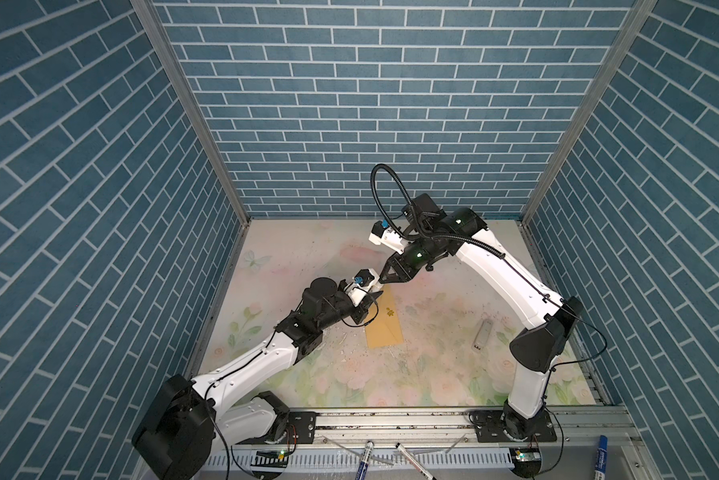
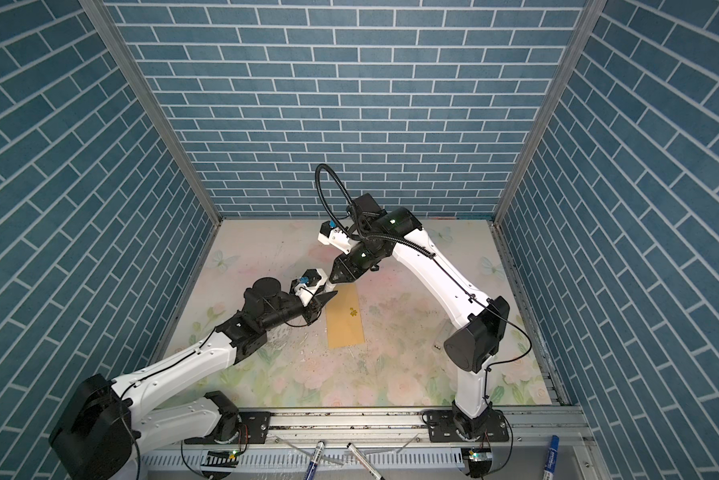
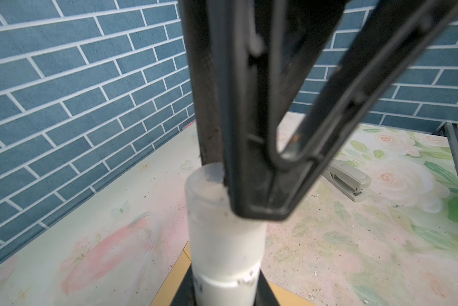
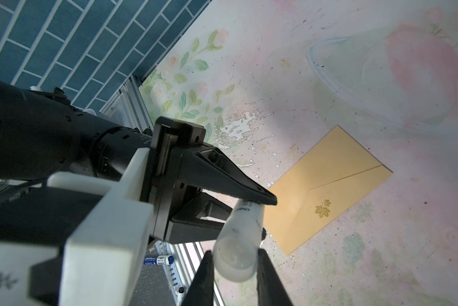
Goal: Place the letter into the envelope and seal it
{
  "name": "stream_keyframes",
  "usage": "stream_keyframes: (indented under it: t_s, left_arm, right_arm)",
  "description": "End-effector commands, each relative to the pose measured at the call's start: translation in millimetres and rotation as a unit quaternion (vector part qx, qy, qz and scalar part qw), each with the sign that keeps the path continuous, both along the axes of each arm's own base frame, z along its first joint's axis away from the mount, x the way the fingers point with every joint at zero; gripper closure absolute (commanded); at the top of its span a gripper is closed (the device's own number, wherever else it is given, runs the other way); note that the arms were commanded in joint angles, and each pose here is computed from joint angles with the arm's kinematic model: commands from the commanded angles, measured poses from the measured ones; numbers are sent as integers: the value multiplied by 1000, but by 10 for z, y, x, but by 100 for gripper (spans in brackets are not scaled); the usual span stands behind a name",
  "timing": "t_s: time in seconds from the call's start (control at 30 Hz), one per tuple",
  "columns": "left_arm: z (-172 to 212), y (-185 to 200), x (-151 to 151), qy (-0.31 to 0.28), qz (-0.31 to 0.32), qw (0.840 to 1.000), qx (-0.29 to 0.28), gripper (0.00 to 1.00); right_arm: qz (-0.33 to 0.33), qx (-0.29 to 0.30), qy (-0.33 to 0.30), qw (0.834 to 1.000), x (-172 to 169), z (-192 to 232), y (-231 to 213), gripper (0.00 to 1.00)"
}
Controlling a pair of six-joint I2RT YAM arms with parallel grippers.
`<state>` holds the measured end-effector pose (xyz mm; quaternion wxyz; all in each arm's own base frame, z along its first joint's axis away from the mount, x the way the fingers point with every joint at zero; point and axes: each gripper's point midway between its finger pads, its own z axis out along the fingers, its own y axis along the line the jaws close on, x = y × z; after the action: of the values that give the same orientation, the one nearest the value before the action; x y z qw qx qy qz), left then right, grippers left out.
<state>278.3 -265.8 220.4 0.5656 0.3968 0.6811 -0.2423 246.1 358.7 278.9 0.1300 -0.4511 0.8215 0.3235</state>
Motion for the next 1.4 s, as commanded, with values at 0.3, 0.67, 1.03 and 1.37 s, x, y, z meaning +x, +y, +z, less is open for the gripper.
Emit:
stream_keyframes:
  t_s: [0.3,0.67,1.03,1.37]
  left_arm:
    - [541,-71,-12,-82,-14,995,-60,100]
    - [582,-76,8,-87,-11,994,-72,100]
    - [556,-51,-9,-84,-8,994,-73,100]
    - [452,-29,-46,-60,-6,995,-81,100]
  right_arm:
    - [3,-8,93,996,-191,-501,118,78]
    - [4,-19,131,991,-279,-807,200,79]
    - [1,16,82,996,-162,-476,273,78]
    - [-41,126,-102,986,90,559,152,55]
